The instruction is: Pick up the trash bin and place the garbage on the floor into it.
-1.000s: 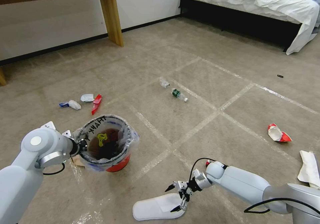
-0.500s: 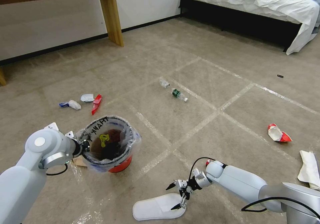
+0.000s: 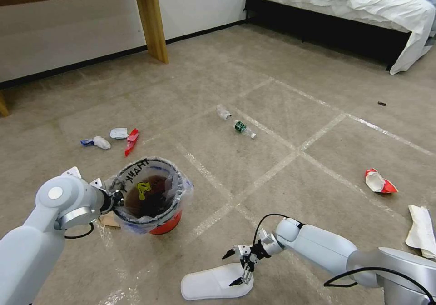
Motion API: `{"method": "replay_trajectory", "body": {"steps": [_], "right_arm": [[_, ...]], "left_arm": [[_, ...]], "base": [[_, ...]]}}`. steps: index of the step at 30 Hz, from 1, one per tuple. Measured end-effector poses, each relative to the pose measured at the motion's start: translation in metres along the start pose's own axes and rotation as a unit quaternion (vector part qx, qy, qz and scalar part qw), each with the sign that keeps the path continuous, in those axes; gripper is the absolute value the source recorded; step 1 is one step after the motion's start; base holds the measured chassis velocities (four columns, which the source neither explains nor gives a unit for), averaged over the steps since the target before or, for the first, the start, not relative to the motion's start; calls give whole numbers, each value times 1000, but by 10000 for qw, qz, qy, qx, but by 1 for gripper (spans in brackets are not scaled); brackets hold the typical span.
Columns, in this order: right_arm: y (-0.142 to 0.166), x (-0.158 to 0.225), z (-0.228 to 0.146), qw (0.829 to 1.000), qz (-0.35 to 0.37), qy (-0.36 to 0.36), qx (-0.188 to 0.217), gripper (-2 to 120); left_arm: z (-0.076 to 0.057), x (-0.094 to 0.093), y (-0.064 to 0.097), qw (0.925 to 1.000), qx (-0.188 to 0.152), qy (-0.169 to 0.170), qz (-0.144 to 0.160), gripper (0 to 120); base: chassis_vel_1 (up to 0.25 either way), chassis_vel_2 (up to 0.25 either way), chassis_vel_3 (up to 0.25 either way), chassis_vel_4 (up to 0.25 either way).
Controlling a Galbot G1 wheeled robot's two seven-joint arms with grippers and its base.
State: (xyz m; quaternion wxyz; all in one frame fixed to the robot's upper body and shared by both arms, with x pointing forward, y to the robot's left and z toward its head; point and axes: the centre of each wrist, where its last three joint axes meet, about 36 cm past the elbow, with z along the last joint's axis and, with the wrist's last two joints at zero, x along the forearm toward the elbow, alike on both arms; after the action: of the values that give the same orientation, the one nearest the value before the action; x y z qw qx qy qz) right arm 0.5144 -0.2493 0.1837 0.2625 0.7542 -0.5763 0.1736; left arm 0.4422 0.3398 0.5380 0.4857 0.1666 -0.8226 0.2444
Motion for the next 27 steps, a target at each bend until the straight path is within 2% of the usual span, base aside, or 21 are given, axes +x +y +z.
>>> {"method": "replay_trajectory", "body": {"steps": [27], "right_arm": [[1,-32,-6,9998,-199,25,33,100]], "left_arm": [[1,-4,-1,10000,36,4,58,0]], "base": [[0,0,0,0]]}}
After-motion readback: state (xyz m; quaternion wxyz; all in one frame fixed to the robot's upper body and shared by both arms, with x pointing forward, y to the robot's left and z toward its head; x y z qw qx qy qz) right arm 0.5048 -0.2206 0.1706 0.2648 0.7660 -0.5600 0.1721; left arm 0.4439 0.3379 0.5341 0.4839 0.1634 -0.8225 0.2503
